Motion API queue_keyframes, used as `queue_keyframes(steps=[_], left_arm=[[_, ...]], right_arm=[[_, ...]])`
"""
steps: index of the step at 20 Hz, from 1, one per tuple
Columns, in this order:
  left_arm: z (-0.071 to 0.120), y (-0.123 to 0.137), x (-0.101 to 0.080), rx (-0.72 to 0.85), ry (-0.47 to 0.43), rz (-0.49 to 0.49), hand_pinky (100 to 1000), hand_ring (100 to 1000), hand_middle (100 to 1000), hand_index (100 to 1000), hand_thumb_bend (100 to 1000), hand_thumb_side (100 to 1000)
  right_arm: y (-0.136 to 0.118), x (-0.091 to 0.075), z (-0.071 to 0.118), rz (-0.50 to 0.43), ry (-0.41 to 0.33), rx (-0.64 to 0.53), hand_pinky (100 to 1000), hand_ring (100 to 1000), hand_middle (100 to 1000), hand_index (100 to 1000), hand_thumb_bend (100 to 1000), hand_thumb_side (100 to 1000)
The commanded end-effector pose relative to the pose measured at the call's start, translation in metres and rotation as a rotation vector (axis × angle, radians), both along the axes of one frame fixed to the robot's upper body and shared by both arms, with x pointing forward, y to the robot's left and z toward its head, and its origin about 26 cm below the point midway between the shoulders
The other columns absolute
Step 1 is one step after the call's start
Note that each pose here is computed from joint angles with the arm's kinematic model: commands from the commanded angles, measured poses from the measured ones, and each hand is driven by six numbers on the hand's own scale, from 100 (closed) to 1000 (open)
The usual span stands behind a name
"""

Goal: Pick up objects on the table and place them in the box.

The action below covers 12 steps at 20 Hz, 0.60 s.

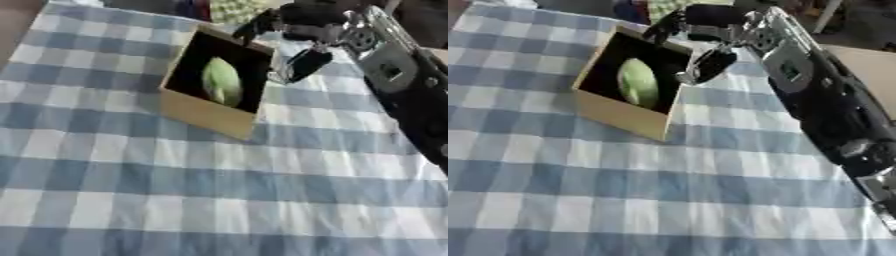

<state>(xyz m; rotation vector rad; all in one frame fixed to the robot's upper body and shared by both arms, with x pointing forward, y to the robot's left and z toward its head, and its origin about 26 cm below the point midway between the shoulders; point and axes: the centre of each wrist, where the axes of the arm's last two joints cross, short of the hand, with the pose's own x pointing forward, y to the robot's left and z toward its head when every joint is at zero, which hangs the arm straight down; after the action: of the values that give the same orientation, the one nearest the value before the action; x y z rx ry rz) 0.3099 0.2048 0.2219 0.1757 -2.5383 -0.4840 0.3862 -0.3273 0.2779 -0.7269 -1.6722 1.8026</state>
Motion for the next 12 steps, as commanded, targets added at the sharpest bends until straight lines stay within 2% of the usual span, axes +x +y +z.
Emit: queue_keyframes(steps=[1,8,12], left_arm=[[0.006,-0.001,-0.002,0.007,-0.023,-0.009,398,733,800,640,100,725],[0.005,0.000,-0.002,0.009,-0.019,-0.002,399,734,800,641,100,727],[0.005,0.001,-0.002,0.008,-0.018,0.006,399,734,800,641,100,729]], right_arm=[[-0.003,-0.001,0.011,-0.007,-0.015,0.020,805,802,716,930,103,100],[-0.003,-0.009,0.022,0.027,-0.034,0.093,791,785,693,925,100,100],[-0.005,-0.025,0.037,0.061,-0.086,0.140,783,778,682,920,100,100]])
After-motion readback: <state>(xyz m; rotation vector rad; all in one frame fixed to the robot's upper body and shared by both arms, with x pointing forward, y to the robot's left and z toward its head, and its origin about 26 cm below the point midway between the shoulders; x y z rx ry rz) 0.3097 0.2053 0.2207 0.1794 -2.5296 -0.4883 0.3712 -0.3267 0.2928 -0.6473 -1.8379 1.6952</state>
